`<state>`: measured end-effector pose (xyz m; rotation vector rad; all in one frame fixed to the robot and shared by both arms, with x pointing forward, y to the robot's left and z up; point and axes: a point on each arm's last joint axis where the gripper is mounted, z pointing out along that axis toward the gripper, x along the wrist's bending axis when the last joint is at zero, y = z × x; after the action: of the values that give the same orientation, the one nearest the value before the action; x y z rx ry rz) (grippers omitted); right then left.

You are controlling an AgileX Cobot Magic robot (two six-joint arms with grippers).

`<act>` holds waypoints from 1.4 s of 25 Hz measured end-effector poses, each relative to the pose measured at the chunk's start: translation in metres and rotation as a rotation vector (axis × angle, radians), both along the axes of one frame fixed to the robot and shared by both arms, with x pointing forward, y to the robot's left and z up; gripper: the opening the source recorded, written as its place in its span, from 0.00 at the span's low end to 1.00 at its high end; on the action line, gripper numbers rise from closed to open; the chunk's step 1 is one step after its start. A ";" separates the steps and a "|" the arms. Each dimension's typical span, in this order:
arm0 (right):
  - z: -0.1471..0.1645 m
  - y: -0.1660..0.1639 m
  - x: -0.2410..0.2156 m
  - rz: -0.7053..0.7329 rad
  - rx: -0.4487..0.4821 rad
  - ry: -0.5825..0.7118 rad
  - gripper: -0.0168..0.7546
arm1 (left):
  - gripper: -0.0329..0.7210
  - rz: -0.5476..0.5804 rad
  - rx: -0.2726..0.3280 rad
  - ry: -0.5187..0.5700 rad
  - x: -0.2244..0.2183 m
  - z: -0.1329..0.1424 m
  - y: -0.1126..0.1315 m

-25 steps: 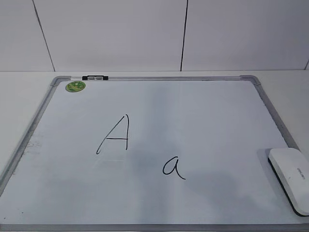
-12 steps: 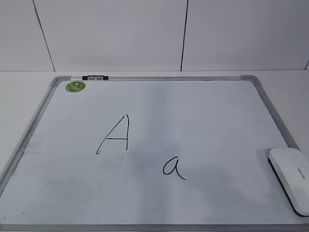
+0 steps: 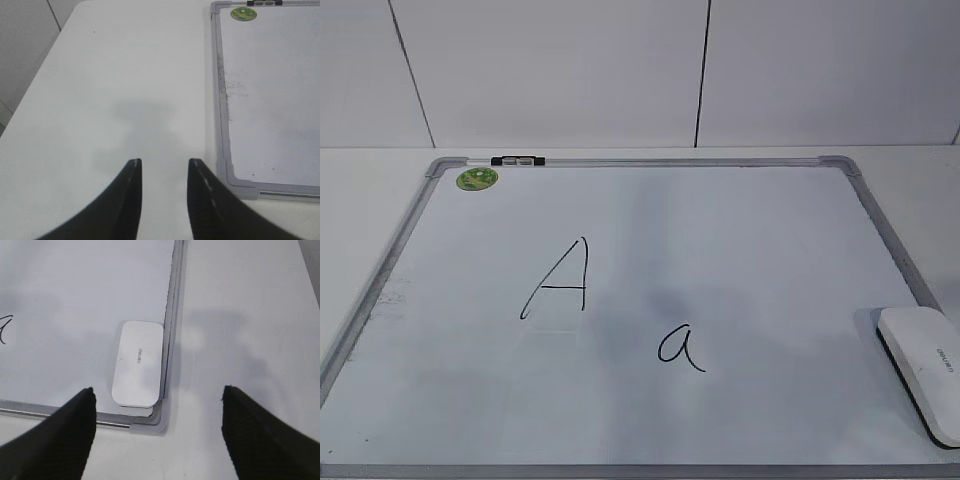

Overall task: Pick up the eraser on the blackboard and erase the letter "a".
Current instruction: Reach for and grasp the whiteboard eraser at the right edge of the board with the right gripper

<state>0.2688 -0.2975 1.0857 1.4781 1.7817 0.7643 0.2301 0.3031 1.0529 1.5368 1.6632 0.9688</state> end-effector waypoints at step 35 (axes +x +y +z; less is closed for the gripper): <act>-0.010 0.028 0.138 -0.063 0.044 0.651 0.79 | 0.35 0.000 0.000 0.000 0.000 0.000 0.000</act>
<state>0.4067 -0.2694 1.0759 1.9519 2.1698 0.2978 0.2301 0.3031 1.0529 1.5368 1.6632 0.9688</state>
